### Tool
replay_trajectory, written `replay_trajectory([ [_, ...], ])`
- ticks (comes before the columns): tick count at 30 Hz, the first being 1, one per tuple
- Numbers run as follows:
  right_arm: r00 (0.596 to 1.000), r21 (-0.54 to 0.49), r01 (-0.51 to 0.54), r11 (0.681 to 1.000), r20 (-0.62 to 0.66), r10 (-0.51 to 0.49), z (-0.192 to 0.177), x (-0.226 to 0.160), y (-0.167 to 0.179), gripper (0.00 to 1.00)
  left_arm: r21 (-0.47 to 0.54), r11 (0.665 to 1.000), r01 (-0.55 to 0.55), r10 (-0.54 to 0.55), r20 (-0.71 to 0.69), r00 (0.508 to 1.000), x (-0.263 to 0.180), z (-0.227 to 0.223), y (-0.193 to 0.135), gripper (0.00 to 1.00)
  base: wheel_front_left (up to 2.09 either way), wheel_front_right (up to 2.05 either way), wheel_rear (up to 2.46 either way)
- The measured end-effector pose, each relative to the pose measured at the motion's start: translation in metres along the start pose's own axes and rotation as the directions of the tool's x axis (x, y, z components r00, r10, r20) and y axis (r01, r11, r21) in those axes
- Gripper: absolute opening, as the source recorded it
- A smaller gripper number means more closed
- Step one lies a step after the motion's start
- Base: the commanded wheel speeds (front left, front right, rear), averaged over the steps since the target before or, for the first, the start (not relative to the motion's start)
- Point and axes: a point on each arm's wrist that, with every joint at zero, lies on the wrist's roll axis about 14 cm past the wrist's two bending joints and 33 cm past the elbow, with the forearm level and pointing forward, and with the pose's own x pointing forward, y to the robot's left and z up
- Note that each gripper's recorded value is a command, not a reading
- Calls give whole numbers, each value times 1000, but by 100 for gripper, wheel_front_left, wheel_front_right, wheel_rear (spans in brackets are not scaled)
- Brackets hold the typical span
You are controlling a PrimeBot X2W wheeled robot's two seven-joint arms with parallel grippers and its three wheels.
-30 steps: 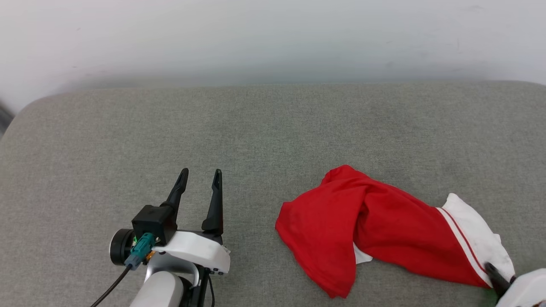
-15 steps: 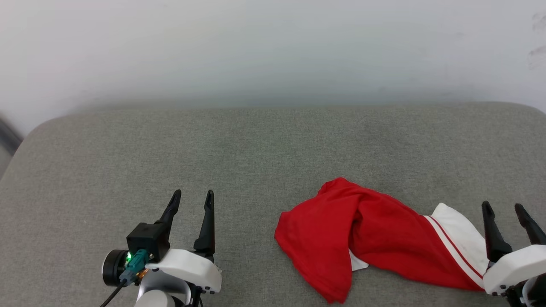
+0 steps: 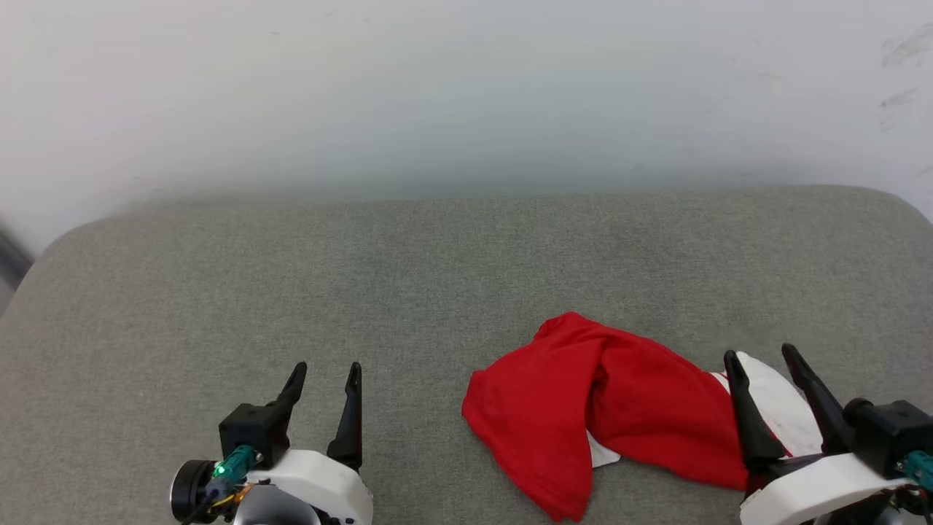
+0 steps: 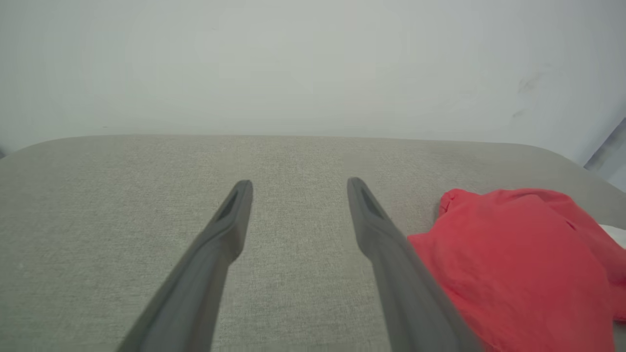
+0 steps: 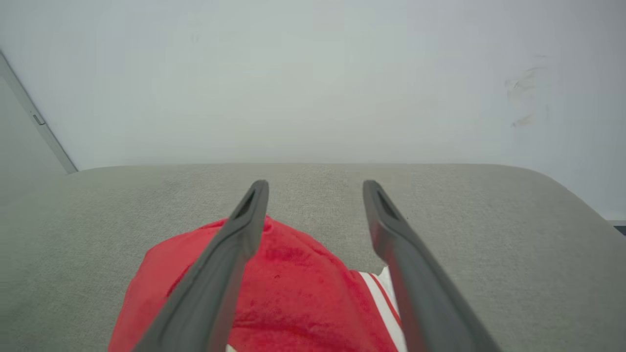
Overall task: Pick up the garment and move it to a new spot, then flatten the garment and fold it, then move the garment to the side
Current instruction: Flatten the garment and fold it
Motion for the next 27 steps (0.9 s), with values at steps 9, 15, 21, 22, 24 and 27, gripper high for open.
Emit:
replay_trajectory([
  [9, 1000, 9, -16, 1000, 7, 16, 5, 1, 9, 100, 9, 968, 250, -243, -205, 948, 22, -19, -61, 100, 0, 0, 0],
  [15, 1000, 19, -6, 1000, -11, 6, 1, 1, 7, 100, 1, 911, 413, -372, -434, 821, 30, -56, -92, 100, 0, 0, 0],
  [21, 998, 34, 40, 999, -48, -38, -11, 0, -7, 100, -2, 862, 507, -379, -667, 642, 26, -105, -97, 100, 0, 0, 0],
  [22, 998, 34, 45, 998, -50, -44, -12, 0, -9, 100, -4, 855, 519, -372, -702, 607, 25, -114, -97, 100, 0, 0, 0],
  [24, 997, 36, 62, 997, -53, -60, -14, 1, -14, 100, -13, 842, 540, -369, -742, 559, 24, -124, -99, 100, 0, 0, 0],
  [27, 994, 48, 85, 995, -67, -81, -20, 1, -21, 100, -11, 815, 579, -349, -808, 476, 23, -140, -99, 100, 0, 0, 0],
])
